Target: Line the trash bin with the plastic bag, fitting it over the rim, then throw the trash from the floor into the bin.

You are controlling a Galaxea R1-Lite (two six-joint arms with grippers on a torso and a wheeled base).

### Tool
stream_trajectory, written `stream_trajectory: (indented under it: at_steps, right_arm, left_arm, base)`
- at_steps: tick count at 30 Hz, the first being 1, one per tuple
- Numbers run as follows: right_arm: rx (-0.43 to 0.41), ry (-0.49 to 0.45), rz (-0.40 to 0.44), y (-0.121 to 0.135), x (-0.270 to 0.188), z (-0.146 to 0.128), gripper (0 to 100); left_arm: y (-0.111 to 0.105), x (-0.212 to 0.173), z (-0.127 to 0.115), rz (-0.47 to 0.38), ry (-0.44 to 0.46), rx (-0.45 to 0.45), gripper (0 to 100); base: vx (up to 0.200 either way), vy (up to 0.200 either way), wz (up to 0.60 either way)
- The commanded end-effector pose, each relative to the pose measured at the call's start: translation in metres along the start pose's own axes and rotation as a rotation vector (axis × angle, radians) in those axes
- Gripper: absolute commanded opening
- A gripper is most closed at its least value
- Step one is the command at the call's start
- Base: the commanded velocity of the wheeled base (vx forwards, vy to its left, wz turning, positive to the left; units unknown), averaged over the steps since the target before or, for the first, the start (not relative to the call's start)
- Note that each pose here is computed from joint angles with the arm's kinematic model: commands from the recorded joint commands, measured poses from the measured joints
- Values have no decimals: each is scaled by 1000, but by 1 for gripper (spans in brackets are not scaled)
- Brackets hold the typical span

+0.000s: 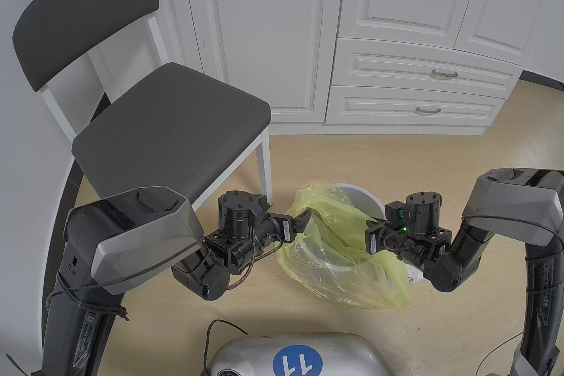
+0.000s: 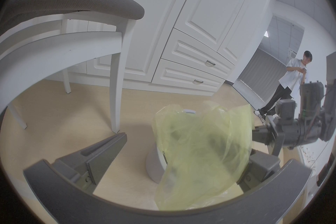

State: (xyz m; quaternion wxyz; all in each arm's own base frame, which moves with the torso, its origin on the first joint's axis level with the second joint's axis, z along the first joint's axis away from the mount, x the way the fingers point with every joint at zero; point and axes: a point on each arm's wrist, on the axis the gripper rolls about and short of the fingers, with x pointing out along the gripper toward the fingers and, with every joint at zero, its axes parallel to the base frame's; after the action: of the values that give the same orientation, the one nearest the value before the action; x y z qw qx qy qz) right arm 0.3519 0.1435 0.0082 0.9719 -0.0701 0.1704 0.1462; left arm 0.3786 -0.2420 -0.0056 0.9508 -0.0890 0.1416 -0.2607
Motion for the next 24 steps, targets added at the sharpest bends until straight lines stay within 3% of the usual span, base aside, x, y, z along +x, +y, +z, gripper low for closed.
stream_trajectory:
  at_steps: [1,12,17,24]
  right_arm:
    - [79,-23,-4,-11,14,7,0]
    - [350,-73,-51,-36,61,16,0]
    - [376,-48,-81,-48,61,19,0]
    - [351,14,-106,-54,39,37,0]
  left_arm:
    - [1,1,-4,6,6,11,100]
    - [-3,-3,-2,-5,2,11,100]
    - [-4,0,-5,-7,6,12,100]
    - [2,13,-7,4,-8,8,100]
  base:
    - [0,0,0]
    - [0,0,0]
    - [0,0,0]
    - [0,0,0]
